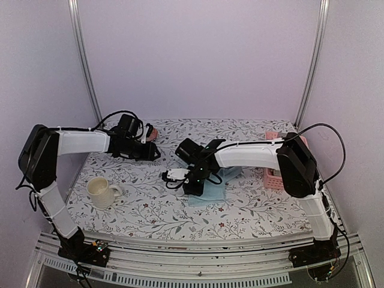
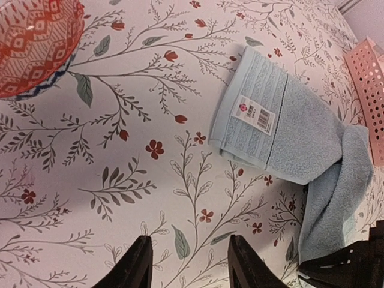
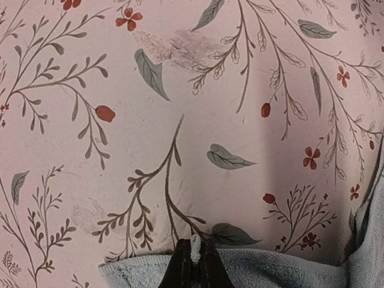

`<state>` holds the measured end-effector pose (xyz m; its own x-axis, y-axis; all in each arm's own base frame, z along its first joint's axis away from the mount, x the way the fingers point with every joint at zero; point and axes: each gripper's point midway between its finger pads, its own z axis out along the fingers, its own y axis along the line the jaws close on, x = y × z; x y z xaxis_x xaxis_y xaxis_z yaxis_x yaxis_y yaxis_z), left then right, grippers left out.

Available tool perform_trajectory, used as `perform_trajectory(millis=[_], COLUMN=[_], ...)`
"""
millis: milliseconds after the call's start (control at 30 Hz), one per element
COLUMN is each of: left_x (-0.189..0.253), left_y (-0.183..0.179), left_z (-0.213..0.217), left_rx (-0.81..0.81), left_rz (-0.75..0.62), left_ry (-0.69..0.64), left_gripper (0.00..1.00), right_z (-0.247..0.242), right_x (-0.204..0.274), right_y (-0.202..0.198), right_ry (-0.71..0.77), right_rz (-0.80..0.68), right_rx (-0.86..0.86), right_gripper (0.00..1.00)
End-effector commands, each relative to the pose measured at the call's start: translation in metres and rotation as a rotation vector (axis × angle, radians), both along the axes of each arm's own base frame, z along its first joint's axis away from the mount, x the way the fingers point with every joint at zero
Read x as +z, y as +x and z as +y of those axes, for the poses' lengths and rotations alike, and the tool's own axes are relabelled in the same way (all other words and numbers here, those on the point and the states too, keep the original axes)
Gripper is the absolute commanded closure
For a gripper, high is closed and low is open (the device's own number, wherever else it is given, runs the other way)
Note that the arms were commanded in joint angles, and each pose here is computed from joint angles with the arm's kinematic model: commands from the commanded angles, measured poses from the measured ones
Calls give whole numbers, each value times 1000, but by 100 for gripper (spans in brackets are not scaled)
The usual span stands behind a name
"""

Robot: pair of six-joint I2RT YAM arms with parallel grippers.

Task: Roll the towels
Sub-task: Pick up the towel from the center of the board.

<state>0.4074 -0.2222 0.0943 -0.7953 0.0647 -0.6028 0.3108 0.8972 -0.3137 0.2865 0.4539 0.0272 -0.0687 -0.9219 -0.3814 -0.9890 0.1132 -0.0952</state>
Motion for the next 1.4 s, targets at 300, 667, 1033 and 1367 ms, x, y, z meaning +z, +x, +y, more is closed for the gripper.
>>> perform_trajectory(millis=[300, 667, 1033, 1367], left_x=[-25, -59, -81, -95], left_y=[28, 46, 59, 50], left_z=[-62, -86, -86, -88], left_rx=[-210, -188, -138, -163], left_rz=[36, 111, 151, 201], left_ry=[-23, 76, 93, 91], left_gripper=[60, 60, 62, 87], right_z=[-128, -184, -179, -184], right_x=[174, 164, 154, 147], right_y=[45, 66, 63, 65], right_ry=[277, 306, 314, 287], right_rz=[-114, -100, -53, -61], right_rx=[-146, -295, -298, -313], right_gripper=[96, 96, 95, 94])
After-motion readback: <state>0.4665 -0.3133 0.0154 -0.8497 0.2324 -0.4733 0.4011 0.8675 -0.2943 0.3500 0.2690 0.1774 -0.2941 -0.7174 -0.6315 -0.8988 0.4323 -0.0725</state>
